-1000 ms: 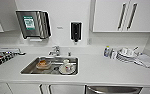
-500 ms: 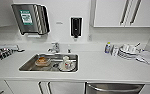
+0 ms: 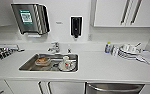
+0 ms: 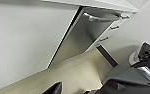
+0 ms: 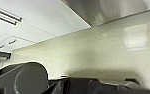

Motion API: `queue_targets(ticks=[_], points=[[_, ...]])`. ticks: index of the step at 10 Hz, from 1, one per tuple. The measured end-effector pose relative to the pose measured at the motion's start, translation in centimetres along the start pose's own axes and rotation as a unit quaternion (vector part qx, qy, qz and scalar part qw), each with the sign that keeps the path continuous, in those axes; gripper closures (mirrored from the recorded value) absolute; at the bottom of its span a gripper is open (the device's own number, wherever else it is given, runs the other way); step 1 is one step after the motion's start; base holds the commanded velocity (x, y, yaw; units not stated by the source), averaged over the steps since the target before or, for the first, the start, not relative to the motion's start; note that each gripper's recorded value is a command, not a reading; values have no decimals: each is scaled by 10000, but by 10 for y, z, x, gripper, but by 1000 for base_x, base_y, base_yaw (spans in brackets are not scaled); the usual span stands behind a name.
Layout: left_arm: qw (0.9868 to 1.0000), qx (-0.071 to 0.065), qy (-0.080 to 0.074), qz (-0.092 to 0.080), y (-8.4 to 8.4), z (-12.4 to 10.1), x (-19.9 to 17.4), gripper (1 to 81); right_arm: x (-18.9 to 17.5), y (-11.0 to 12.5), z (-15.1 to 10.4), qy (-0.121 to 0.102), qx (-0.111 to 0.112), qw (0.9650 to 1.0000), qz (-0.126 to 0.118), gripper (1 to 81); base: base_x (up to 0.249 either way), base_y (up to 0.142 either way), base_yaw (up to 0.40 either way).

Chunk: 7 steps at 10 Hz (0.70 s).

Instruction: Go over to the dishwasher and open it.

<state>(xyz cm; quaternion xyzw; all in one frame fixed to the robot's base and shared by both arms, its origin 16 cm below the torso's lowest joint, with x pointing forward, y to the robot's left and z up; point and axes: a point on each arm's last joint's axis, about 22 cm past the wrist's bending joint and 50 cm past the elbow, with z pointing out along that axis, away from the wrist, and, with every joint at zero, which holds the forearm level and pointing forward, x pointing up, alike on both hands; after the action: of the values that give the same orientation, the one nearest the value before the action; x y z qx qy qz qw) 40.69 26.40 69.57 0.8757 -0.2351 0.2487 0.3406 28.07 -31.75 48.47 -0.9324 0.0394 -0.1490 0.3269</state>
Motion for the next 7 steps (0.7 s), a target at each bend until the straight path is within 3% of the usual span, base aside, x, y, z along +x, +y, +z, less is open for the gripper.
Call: queue_targets(ticks=[1,4,7], points=[[10000,-49,47,54,3,4,6,10,23,-4,-3,106,23,9999,-11,10,0,0,0],[9999,-140,48,86,7,12,8,10,90,-28,-7,116,102,9997,188,10,0,0,0],[9999,-114,43,95,3,14,8,10,157,-47,-21,175,43,9975,689,10,0,0,0]])
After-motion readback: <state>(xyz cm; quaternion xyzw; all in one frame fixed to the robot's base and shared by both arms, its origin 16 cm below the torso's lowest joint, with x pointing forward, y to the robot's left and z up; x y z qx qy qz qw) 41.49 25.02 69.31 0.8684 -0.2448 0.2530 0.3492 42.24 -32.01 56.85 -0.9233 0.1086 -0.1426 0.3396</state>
